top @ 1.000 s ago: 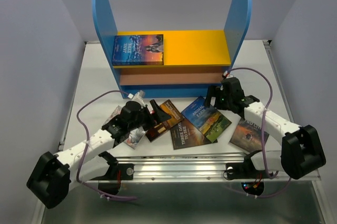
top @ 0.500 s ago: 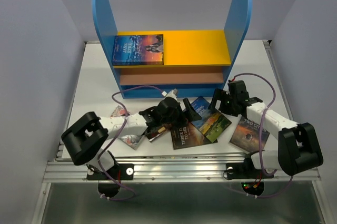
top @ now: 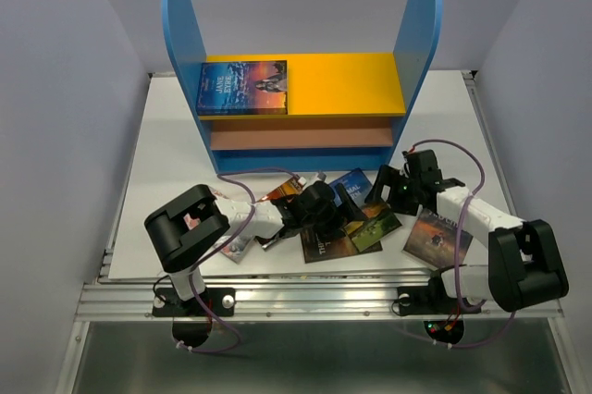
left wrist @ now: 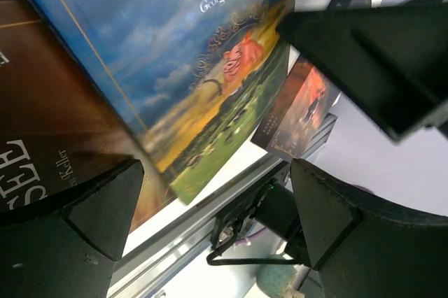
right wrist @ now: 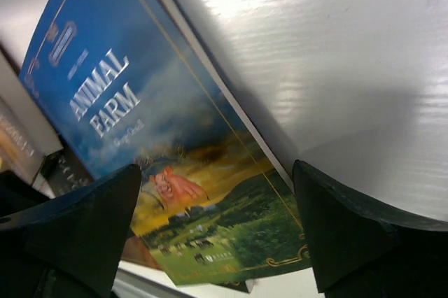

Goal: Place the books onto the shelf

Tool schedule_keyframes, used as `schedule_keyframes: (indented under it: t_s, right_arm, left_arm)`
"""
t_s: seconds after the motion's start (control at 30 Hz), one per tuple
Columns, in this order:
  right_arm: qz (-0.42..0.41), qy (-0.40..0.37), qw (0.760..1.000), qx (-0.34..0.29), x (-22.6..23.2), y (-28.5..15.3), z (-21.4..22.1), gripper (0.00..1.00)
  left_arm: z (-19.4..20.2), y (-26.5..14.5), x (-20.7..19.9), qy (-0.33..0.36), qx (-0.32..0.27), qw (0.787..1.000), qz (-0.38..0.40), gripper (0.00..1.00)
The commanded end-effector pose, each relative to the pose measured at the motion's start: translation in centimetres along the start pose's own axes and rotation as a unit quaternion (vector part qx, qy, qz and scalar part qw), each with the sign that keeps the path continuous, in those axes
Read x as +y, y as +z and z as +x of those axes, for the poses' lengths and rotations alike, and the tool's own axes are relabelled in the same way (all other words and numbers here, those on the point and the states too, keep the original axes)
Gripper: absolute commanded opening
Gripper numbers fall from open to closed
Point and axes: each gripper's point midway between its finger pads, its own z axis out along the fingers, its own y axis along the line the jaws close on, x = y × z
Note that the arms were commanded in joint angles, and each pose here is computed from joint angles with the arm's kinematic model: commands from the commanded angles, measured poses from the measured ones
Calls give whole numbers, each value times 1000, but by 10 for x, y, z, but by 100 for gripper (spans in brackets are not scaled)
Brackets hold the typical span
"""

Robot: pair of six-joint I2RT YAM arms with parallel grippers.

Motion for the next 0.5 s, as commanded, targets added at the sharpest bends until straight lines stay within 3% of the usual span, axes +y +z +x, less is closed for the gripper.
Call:
schedule_keyframes:
  t_s: [0.0, 0.03, 0.13, 0.27, 0.3, 0.47]
  right_arm:
    - [-80, -11, 997, -1, 31, -18, 0, 90]
    - [-89, -10, 996, -2, 36, -21, -1, 82]
    - [-124, -8, 992, 5, 49, -30, -1, 70]
    - [-149, -8, 988, 24, 57, -34, 6, 63]
    - [-156, -9, 987, 29, 59, -35, 8, 56]
    - [-185, -23, 981, 48, 66, -45, 18, 52]
  left_arm:
    - [-9, -1, -3, -16, -27, 999, -6, 98]
    - [-11, -2, -5, -15, -32, 999, -6, 98]
    - [-15, -1, -2, -12, -42, 999, -16, 98]
    - [-13, 2, 4, -19, -38, 999, -23, 98]
    - [-12, 3, 6, -20, -36, 999, -25, 98]
    - [-16, 0, 5, -22, -46, 998, -28, 98]
